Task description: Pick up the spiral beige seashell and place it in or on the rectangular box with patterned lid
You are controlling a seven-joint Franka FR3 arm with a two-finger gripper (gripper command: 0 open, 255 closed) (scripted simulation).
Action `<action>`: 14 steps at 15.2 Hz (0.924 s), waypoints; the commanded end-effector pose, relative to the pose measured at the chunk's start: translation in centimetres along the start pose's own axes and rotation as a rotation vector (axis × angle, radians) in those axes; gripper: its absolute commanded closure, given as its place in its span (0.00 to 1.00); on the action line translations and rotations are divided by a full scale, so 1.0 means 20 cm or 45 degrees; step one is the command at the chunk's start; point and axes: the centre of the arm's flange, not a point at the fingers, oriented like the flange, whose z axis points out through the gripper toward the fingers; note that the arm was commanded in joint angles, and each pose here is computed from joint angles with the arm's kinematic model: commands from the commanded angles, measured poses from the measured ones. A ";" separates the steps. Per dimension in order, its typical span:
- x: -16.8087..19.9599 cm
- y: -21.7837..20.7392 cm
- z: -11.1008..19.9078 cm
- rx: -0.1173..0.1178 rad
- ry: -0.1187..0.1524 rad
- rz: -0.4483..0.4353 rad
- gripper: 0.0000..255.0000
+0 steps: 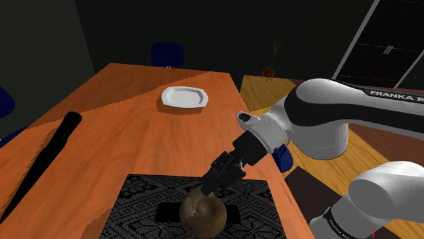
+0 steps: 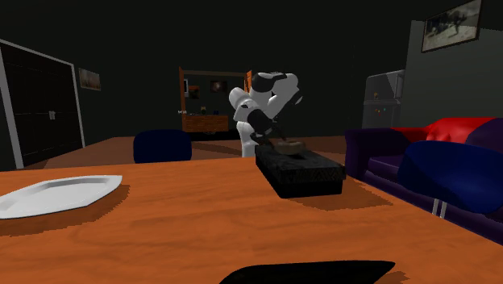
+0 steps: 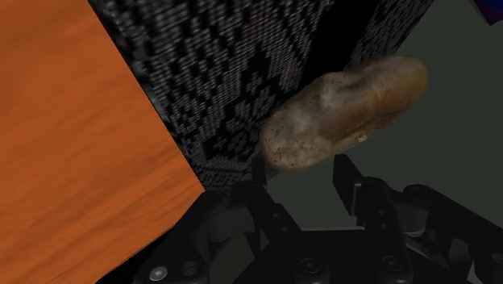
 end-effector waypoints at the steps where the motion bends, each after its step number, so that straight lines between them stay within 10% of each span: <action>1: -0.01 0.00 0.01 -0.001 -0.006 0.001 1.00; 3: -0.01 0.00 0.01 -0.001 -0.006 0.001 1.00; 4: -0.01 0.01 0.01 -0.001 -0.006 0.001 0.00; 14: -0.01 0.00 -0.24 -0.001 -0.006 0.001 0.00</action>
